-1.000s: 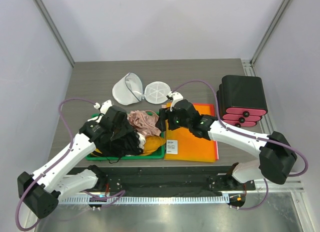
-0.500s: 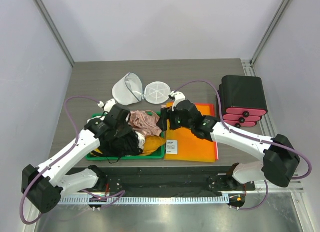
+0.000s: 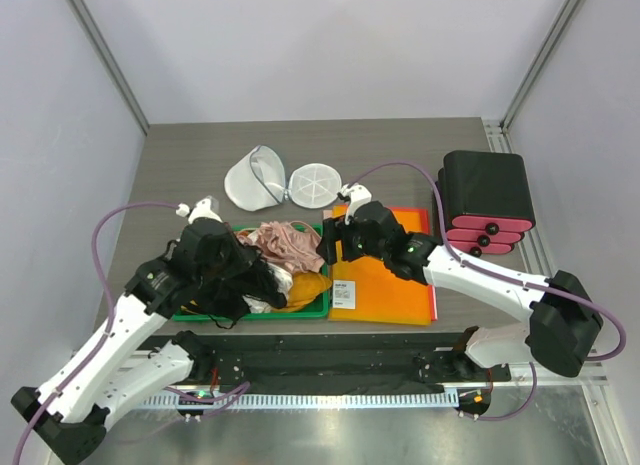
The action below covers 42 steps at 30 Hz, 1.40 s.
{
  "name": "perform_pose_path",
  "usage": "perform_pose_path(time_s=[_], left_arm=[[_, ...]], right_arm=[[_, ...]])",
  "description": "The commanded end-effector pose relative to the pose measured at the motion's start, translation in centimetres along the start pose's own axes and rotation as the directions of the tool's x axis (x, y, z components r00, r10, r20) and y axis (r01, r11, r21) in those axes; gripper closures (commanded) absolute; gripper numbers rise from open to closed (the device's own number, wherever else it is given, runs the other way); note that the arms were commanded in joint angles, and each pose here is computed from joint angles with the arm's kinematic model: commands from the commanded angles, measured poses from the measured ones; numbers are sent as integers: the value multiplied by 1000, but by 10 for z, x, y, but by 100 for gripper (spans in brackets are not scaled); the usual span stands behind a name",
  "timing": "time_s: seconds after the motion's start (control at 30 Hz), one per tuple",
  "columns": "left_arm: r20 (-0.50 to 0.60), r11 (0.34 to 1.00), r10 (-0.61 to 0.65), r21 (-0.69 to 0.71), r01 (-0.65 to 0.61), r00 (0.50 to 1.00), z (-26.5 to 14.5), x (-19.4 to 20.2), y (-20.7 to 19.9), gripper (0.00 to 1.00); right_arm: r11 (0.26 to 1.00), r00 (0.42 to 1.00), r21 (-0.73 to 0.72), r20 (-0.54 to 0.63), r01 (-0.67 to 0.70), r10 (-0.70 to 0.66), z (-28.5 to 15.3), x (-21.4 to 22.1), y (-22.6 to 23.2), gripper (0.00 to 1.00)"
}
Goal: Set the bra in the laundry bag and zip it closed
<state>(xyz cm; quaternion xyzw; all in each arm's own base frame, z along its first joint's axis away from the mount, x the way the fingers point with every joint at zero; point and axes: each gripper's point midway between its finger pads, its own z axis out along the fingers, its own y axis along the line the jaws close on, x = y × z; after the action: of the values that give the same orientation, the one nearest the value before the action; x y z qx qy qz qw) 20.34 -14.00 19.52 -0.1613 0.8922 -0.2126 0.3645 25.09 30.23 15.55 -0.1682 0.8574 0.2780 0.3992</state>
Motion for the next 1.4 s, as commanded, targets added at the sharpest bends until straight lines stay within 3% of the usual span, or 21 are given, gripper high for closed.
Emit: perform_pose_path(time_s=[0.0, 0.2, 0.43, 0.57, 0.83, 1.1, 1.37], left_arm=[[44, 988, 26, 151, -33, 999, -35, -18, -29, 100], [102, 962, 19, 269, -46, 995, -64, -36, -51, 100], [174, 926, 92, 347, -149, 980, -90, -58, -75, 100], [225, 918, 114, 348, -189, 968, -99, -73, -83, 100], [269, 893, 138, 382, -237, 953, -113, -94, -108, 100], [321, 899, 154, 348, -267, 935, -120, -115, -116, 100], [326, 886, 194, 346, -308, 925, -121, -123, -127, 100]], right_arm=[[990, 994, -107, 79, 90, -82, -18, -29, 25, 22], [882, 966, -396, 151, 255, -211, -40, -37, 88, 16], [748, 926, -547, 193, 375, -323, -48, -33, 150, 14], [776, 921, -497, 212, 389, -326, -43, -42, 148, 14], [769, 931, -529, 252, 360, -262, -62, -67, 164, 14], [817, 933, -476, 304, 326, -195, -91, -107, 166, 26], [809, 936, -495, 304, 315, -178, -81, -130, 186, 13]])
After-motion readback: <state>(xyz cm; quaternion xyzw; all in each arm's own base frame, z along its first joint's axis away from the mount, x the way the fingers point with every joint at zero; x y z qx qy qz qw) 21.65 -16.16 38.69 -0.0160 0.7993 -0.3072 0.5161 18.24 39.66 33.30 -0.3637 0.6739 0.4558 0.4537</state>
